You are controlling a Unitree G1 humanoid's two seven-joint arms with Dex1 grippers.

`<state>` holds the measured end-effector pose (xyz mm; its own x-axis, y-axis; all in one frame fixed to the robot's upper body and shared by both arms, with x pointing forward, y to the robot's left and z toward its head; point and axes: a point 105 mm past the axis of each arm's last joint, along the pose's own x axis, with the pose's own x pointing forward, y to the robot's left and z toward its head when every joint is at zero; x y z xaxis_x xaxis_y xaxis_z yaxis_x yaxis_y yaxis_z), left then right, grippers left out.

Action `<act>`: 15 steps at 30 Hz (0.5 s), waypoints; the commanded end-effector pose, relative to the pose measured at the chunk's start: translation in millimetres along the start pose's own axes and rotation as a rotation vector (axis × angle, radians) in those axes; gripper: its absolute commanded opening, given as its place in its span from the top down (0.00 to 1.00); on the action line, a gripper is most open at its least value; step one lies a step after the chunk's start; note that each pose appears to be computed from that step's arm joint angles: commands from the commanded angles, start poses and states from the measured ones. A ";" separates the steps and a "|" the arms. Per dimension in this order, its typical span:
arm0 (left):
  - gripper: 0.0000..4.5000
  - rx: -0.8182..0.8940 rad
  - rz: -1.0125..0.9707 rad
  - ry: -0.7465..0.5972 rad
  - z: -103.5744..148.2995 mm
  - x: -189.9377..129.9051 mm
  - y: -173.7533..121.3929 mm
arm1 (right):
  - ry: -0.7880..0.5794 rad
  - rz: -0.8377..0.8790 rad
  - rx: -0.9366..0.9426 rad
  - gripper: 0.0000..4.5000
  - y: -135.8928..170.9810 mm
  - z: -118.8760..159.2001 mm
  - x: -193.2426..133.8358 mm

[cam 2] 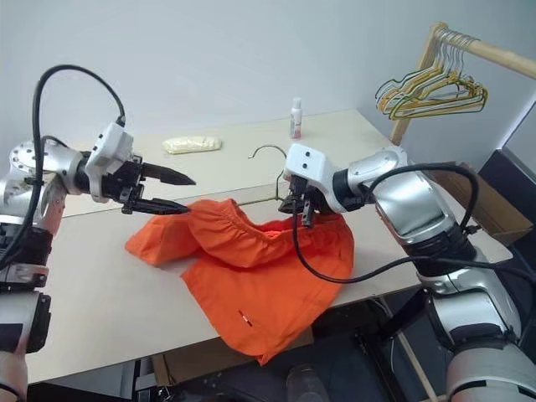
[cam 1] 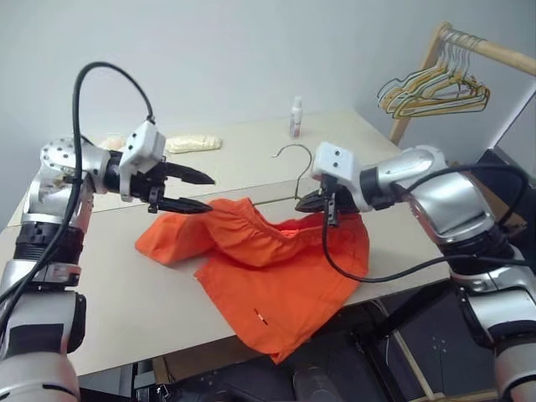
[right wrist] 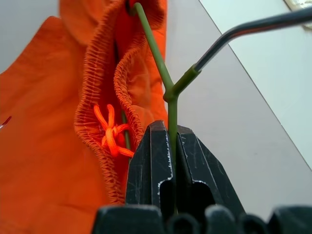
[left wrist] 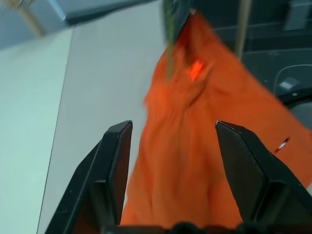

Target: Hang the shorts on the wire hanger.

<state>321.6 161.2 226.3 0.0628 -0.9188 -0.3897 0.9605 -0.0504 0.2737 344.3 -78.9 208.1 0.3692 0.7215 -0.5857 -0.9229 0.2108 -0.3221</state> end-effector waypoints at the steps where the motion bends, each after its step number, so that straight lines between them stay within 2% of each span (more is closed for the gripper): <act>1: 0.34 0.049 -0.063 0.050 -4.4 10.5 -4.7 | -0.016 -0.028 -0.048 1.00 -7.3 15.2 -1.6; 7: 0.34 0.112 0.090 0.191 -29.8 32.5 31.0 | -0.041 -0.015 -0.072 1.00 -5.5 24.0 -3.7; 11: 0.34 0.110 0.120 0.069 -14.9 39.4 42.1 | -0.042 -0.013 -0.081 1.00 -4.4 24.7 -4.8; 15: 0.34 0.077 0.060 -0.060 1.5 26.8 38.2 | -0.041 -0.016 -0.083 1.00 -4.3 24.0 -6.1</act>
<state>361.1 129.5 201.1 0.1103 -0.9149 -0.3883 0.9429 -0.0273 0.3321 345.7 -71.1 208.4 0.3490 0.7233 -0.5958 -0.9296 0.1871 -0.3175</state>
